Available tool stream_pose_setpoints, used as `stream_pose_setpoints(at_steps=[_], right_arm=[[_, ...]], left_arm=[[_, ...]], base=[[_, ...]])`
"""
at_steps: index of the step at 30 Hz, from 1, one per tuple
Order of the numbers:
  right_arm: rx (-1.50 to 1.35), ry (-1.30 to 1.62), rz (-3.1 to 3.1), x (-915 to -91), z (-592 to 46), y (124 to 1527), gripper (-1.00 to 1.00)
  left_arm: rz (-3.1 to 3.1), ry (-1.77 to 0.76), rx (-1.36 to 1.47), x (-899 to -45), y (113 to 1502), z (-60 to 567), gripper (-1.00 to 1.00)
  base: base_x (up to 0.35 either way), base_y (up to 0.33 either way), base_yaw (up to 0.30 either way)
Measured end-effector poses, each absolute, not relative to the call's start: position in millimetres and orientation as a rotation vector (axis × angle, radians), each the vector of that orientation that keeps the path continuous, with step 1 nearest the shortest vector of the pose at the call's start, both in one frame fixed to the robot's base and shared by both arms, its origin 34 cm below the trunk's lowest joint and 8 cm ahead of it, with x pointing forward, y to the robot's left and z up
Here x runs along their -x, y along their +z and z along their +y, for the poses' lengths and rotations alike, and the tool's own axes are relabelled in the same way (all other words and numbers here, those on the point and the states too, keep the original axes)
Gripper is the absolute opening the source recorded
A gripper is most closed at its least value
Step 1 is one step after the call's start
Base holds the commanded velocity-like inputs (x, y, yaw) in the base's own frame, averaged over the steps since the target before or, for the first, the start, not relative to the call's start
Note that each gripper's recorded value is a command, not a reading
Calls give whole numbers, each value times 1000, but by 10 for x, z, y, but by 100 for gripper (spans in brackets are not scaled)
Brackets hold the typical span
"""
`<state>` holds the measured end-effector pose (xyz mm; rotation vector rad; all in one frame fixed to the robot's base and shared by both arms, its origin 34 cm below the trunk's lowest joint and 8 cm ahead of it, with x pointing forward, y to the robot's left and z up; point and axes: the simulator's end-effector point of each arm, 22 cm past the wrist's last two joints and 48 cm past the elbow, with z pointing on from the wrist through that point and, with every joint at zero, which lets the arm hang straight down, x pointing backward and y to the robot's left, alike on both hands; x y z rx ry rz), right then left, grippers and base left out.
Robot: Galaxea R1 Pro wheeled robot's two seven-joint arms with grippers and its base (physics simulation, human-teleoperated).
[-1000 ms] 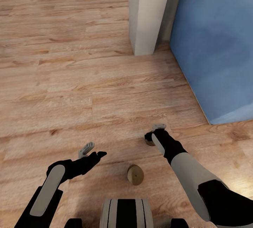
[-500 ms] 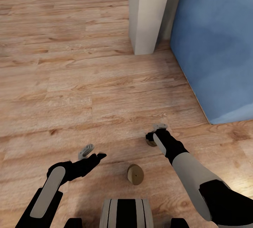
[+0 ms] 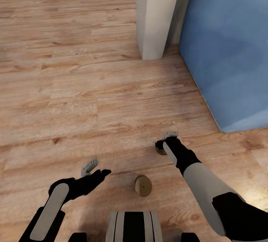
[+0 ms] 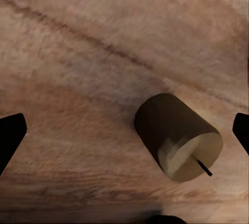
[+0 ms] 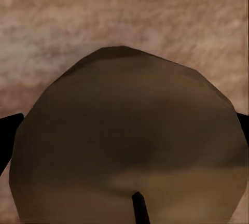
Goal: Place each of the two pumpkins and all three candles from the living room inside a cabinet in the living room (use any cabinet), then make sure every cabinet is closed, and position the cauldron so it is next to a table in the living room.
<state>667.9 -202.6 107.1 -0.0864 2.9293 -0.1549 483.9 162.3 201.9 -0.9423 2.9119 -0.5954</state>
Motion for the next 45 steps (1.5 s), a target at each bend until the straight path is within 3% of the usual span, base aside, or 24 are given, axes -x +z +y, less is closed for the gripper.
stream_pose_setpoints(at_steps=[5, 14, 19, 23, 28, 36, 45], right_arm=[[63, -121, 2759, -6974, -2159, 1688, -100], [-96, -118, 2793, -6268, -2701, 2376, -100], [-101, -119, 2793, -6203, -2692, 2387, -100], [-117, -134, 2735, -6322, -2773, 2446, -100], [-168, -161, 2700, -6387, -3005, 2489, -100], [-235, 678, 2493, -6567, -3000, 3103, -100], [-215, 764, 2445, -6559, -3089, 3286, -100]], left_arm=[[2927, -562, 931, -4751, 1990, 1656, 100], [2924, -556, 908, -4799, 2018, 1639, 100], [2897, -400, 634, -5387, 2133, 1577, 100], [2853, -207, 302, -5949, 2449, 1020, 100], [2854, -128, 265, -5966, 2408, 900, 100], [2860, -91, 248, -6054, 2271, 852, 100], [2922, -30, 311, -6048, 1738, 892, 100]], base=[[-243, -179, 0], [-178, -118, -66], [-15, -9, -270], [-2, -2, -295], [0, 0, -188], [0, 0, -18], [0, 0, -1]])
